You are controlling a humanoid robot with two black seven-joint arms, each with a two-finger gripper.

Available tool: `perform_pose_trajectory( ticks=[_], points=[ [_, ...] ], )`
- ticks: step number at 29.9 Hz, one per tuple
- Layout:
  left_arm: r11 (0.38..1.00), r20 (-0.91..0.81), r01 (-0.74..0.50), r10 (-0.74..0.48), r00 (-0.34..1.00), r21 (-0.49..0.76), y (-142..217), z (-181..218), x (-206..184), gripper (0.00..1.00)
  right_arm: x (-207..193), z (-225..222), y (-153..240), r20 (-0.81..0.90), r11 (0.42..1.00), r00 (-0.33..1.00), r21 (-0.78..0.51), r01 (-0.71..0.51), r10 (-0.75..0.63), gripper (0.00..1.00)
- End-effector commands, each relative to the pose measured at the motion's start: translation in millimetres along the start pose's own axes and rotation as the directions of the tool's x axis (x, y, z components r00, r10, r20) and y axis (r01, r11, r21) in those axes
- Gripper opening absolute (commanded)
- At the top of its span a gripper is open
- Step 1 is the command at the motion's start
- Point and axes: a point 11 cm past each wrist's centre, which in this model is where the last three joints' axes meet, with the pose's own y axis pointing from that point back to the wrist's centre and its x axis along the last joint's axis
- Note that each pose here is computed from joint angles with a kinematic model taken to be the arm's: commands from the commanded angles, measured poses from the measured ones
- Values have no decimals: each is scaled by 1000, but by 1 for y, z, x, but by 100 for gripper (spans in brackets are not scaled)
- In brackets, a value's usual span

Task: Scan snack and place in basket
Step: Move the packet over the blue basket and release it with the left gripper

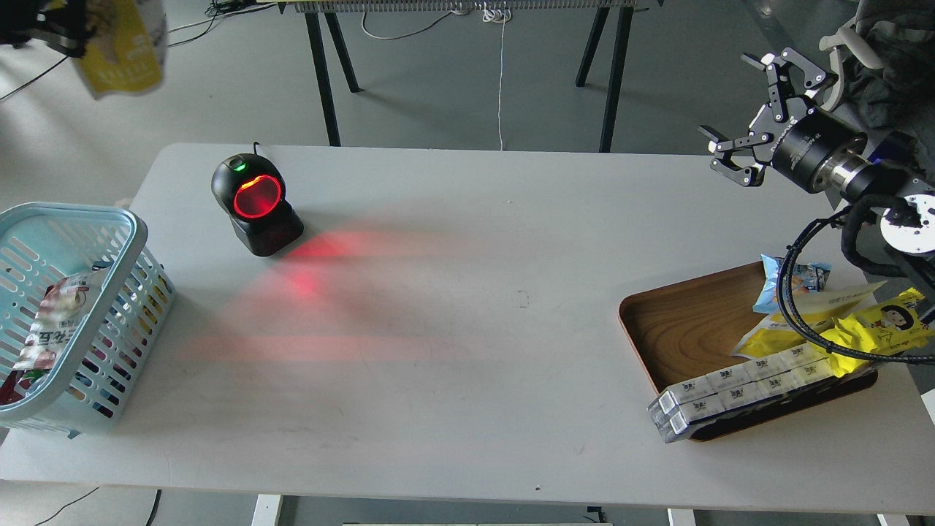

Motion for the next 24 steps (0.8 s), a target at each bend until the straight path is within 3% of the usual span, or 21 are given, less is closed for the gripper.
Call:
perform_pose_trajectory(
  ticks=[1, 13, 24],
  points=[
    [998, 0, 42, -42, 999, 51, 16, -34, -22, 2, -8, -12, -6, 1, 999, 1000, 29, 20, -20, 99],
    [968, -91, 226, -217, 972, 106, 80, -67, -128, 2, -14, -14, -11, 9, 998, 999, 42, 36, -36, 99],
    [952, -164, 287, -269, 949, 103, 114, -51, -198, 2, -20, -7, -16, 19, 998, 999, 33, 50, -51, 99]
  ],
)
